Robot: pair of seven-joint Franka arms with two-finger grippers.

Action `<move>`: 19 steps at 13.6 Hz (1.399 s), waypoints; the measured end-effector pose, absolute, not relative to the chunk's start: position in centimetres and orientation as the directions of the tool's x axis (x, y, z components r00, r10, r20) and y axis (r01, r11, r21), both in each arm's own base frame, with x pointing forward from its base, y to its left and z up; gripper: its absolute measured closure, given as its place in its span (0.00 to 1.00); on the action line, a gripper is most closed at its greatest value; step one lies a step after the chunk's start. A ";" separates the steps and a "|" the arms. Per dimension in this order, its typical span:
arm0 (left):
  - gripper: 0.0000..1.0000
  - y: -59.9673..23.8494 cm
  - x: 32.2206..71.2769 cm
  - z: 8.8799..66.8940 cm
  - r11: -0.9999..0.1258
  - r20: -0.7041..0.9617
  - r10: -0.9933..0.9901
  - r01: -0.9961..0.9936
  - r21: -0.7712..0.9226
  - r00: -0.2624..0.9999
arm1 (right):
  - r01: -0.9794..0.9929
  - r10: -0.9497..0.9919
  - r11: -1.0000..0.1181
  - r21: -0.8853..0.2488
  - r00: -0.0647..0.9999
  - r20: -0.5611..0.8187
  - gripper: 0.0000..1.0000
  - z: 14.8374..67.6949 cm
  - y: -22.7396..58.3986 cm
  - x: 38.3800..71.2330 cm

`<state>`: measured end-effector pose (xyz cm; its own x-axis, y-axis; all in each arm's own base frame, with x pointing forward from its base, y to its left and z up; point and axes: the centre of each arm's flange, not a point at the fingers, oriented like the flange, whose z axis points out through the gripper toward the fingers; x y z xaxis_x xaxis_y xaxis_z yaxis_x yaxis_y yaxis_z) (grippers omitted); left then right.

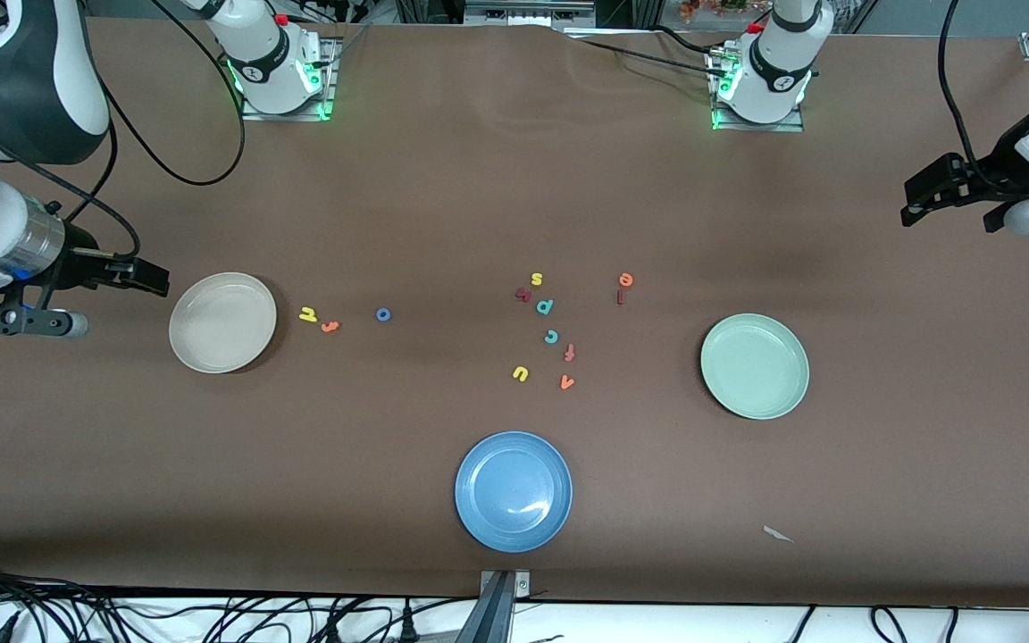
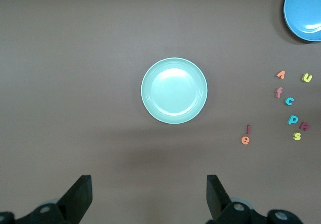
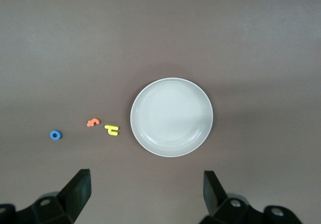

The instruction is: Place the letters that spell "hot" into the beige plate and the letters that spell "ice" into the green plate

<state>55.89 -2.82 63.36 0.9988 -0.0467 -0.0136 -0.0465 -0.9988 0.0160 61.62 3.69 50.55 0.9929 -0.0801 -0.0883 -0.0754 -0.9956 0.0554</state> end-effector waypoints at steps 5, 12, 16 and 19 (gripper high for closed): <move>0.00 -2.8 55.9 63.3 -0.999 -0.015 -0.047 -0.046 0.016 0.999 | -0.070 -0.075 -0.996 0.054 0.993 -0.088 0.00 50.6 4.1 61.6; 0.00 -2.8 55.9 63.0 -0.999 -0.025 -0.047 -0.046 0.016 0.999 | -0.071 -0.076 -0.996 0.054 0.993 -0.088 0.00 50.5 4.1 61.6; 0.00 -2.8 55.9 63.0 -0.999 -0.025 -0.047 -0.046 0.016 0.999 | -0.071 -0.076 -0.996 0.054 0.993 -0.088 0.00 50.5 4.1 61.6; 0.00 -2.8 55.9 62.9 -0.999 -0.027 -0.047 -0.046 0.016 0.999 | -0.071 -0.076 -0.996 0.054 0.993 -0.088 0.00 50.5 4.1 61.6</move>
